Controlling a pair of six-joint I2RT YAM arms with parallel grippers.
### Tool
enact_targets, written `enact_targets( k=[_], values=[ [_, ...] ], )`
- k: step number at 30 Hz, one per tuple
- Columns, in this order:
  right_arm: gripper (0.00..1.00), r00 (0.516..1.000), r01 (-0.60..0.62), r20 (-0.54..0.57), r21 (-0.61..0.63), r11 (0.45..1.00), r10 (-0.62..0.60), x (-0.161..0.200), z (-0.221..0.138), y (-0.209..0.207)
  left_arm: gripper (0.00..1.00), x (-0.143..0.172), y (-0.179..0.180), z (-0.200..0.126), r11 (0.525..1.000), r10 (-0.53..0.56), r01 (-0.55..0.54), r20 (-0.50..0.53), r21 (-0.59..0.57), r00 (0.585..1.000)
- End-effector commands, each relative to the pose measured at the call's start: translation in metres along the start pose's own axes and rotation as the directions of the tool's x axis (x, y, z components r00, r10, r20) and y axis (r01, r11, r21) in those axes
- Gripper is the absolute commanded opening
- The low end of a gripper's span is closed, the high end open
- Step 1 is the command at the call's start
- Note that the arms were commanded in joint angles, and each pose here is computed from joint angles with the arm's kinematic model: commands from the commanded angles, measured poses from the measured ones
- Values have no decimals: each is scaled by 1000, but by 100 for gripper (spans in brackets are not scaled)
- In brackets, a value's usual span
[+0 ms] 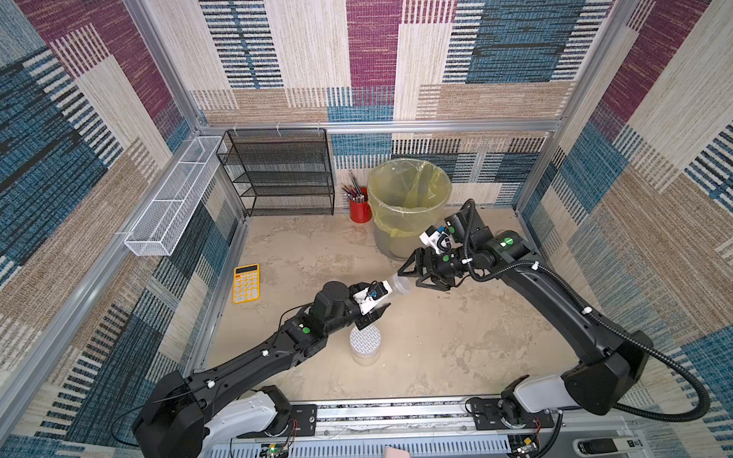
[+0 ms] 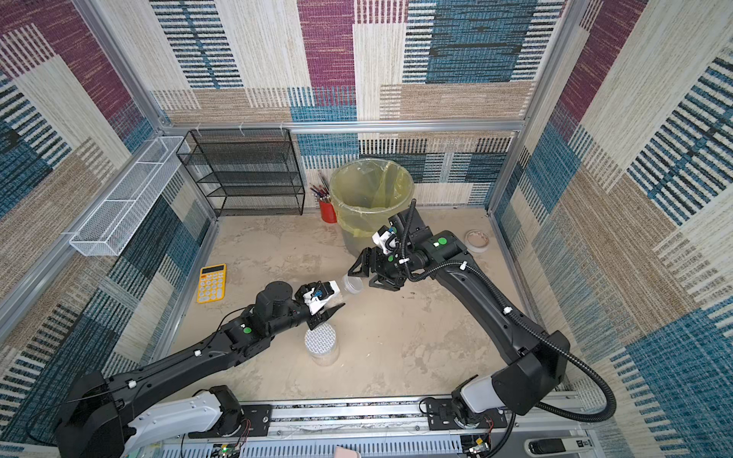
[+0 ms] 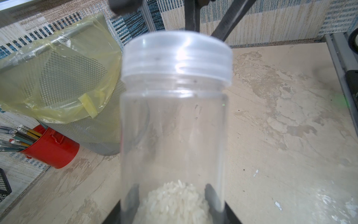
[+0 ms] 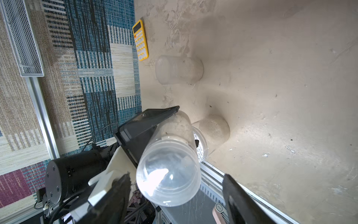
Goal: Empty moldy rice from jars
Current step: Unscrew the lid from the jar.
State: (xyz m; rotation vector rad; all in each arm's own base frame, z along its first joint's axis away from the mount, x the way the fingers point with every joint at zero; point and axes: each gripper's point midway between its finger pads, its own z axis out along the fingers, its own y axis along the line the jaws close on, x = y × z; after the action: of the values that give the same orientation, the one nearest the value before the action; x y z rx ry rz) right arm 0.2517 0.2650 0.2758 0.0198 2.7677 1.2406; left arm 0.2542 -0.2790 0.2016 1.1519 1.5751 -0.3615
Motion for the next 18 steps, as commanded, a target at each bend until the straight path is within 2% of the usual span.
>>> enact_targets(
  k=[1, 12, 18],
  values=[
    [76, 1000, -16, -14, -19, 1000, 16, -1, 3, 6, 0, -8, 5, 2, 999, 23, -22, 38, -23, 999],
    [76, 998, -20, -54, -10, 1000, 20, 0, 13, 1, 0, -8, 5, 1, 999, 32, -31, 42, -27, 999],
    [73, 998, -18, -68, -21, 1000, 16, 3, 16, 1, 0, -8, 5, 1, 999, 37, -35, 40, -28, 999]
  ],
)
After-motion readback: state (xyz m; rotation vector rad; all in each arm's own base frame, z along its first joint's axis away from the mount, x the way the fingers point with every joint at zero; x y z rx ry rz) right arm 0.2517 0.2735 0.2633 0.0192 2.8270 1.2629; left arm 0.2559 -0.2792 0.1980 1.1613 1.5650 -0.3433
